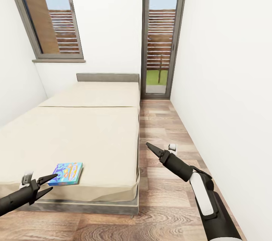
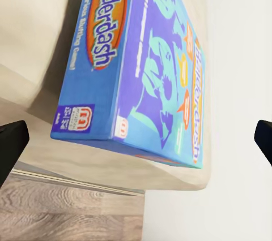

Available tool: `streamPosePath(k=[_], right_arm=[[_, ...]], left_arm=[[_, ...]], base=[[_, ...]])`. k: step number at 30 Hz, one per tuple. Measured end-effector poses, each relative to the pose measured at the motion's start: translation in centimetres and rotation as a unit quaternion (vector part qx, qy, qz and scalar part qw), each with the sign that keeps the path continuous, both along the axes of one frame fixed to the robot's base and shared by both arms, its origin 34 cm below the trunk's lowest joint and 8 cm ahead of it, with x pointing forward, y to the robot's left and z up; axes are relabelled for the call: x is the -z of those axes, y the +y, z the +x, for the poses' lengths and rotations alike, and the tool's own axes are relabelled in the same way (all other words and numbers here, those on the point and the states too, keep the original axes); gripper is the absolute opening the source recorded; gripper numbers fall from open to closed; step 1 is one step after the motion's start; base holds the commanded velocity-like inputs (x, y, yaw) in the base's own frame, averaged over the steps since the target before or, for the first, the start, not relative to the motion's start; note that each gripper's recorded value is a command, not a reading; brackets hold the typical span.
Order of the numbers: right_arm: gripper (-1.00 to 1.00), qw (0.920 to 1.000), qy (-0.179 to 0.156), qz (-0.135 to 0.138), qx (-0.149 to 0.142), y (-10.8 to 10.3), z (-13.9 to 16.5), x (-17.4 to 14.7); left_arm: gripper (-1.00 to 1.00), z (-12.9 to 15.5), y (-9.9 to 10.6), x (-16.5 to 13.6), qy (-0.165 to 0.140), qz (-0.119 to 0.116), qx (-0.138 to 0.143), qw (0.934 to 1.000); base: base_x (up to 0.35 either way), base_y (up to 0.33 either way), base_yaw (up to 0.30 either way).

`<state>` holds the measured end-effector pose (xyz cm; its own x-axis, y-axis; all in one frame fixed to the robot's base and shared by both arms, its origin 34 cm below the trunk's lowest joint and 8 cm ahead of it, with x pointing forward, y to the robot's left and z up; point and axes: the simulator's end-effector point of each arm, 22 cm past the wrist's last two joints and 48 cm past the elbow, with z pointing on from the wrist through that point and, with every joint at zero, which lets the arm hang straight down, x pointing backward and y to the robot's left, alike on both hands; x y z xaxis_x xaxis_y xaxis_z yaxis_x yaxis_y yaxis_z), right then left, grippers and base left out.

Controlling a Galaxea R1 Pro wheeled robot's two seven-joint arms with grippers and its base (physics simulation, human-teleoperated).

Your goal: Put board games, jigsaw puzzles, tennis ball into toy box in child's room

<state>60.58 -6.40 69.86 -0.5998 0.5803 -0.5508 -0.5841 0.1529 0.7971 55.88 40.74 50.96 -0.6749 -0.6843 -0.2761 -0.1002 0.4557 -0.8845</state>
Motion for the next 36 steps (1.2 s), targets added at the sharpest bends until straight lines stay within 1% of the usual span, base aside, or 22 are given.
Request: streamPosePath(k=[5,6,36], right_arm=[[1.00,1.0000,0.000,0.000,0.000,0.00,-0.01,-0.02],[1.00,1.0000,0.000,0.000,0.000,-0.03,-0.01,-0.02],[1.00,1.0000,-0.001,0.001,-0.001,-0.04,-0.06,-0.07]], left_arm=[[1.00,0.05,-0.06,-0.08,-0.002,-0.002,0.000,1.0000],[1.00,0.27,-0.19,-0.64,-0.009,-0.014,-0.003,0.9998],[1.00,0.28,-0.30,-0.61,-0.009,-0.015,-0.002,0.9998]], base=[[-0.014,-0.001,0.000],[-0.049,0.000,0.000],[-0.018,0.000,0.000]])
